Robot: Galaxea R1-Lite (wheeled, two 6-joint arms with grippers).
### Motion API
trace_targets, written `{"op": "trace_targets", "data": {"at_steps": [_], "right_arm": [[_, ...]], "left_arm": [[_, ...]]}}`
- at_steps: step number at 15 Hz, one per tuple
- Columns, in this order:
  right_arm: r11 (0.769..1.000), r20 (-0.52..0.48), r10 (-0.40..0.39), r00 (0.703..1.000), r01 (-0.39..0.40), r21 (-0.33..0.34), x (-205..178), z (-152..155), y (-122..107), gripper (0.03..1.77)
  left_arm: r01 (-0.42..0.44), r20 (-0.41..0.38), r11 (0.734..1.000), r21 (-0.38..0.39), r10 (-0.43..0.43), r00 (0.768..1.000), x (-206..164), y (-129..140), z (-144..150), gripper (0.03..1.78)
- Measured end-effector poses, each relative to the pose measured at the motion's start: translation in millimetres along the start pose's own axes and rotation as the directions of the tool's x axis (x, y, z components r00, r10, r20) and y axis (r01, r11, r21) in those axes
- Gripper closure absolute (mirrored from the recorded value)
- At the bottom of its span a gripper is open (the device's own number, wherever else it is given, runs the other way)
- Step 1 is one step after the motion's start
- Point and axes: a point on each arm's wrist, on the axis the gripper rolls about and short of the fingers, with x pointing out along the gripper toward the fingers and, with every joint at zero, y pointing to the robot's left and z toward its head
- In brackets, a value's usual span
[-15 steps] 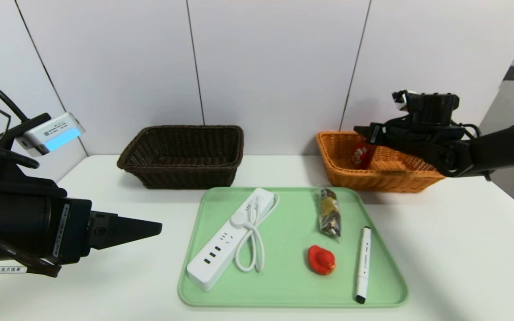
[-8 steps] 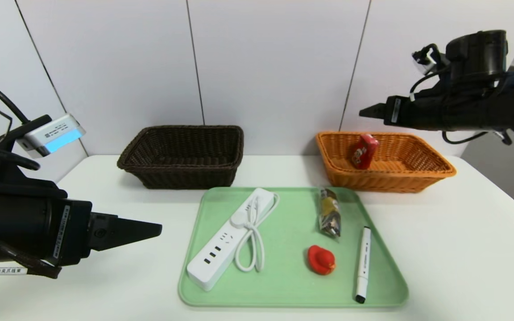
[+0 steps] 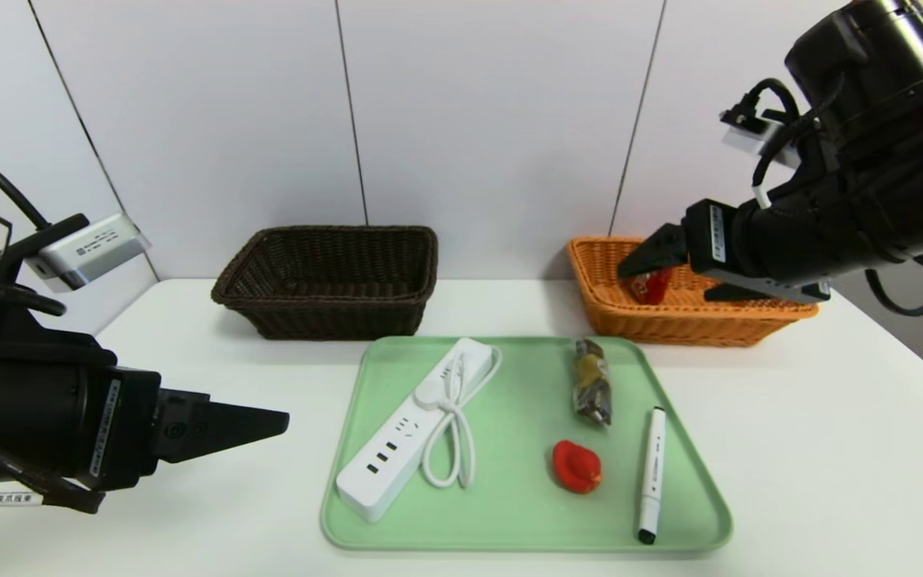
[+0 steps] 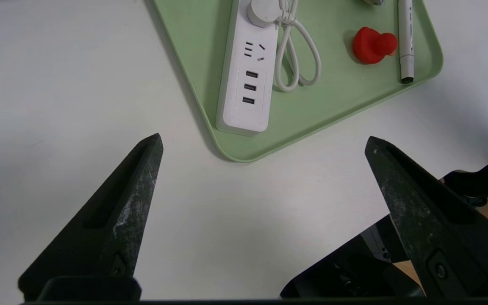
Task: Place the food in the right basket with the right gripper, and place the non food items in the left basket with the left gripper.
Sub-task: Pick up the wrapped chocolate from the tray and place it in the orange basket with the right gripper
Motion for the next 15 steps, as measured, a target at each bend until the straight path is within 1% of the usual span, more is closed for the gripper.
{"op": "trace_targets", "data": {"at_steps": [2, 3, 5, 6, 9, 15], "right_arm": [[0.997, -0.053, -0.001, 0.999, 0.005, 0.075, 5.9, -5.2, 9.8, 0.13], [0.995, -0.082, -0.008, 0.997, 0.016, 0.099, 12.7, -7.4, 13.1, 0.13], [0.991, -0.120, -0.035, 0.992, 0.051, 0.127, 30.1, -9.7, 16.4, 0.12], [0.987, -0.130, -0.062, 0.990, 0.080, 0.137, 40.1, -10.5, 16.9, 0.12], [0.974, -0.166, -0.146, 0.975, 0.171, 0.148, 72.5, -14.2, 17.2, 0.11], [0.956, -0.262, -0.222, 0.939, 0.262, 0.130, 125.5, -26.1, 14.3, 0.10]], "left_arm": [[-0.001, 0.000, 1.000, 0.000, 0.001, 1.000, -1.9, 0.4, -2.9, 0.12], [-0.001, -0.001, 1.000, -0.001, 0.001, 1.000, -2.8, 0.7, -4.8, 0.12], [0.000, 0.002, 1.000, 0.000, 0.000, 1.000, -5.1, 1.0, -7.5, 0.12], [0.000, 0.004, 1.000, 0.000, 0.000, 1.000, -6.3, 1.0, -8.6, 0.12], [0.003, 0.009, 1.000, 0.001, -0.003, 1.000, -9.0, 0.8, -10.7, 0.12], [0.006, 0.025, 1.000, 0.005, -0.006, 1.000, -14.5, 0.3, -13.0, 0.12]]}}
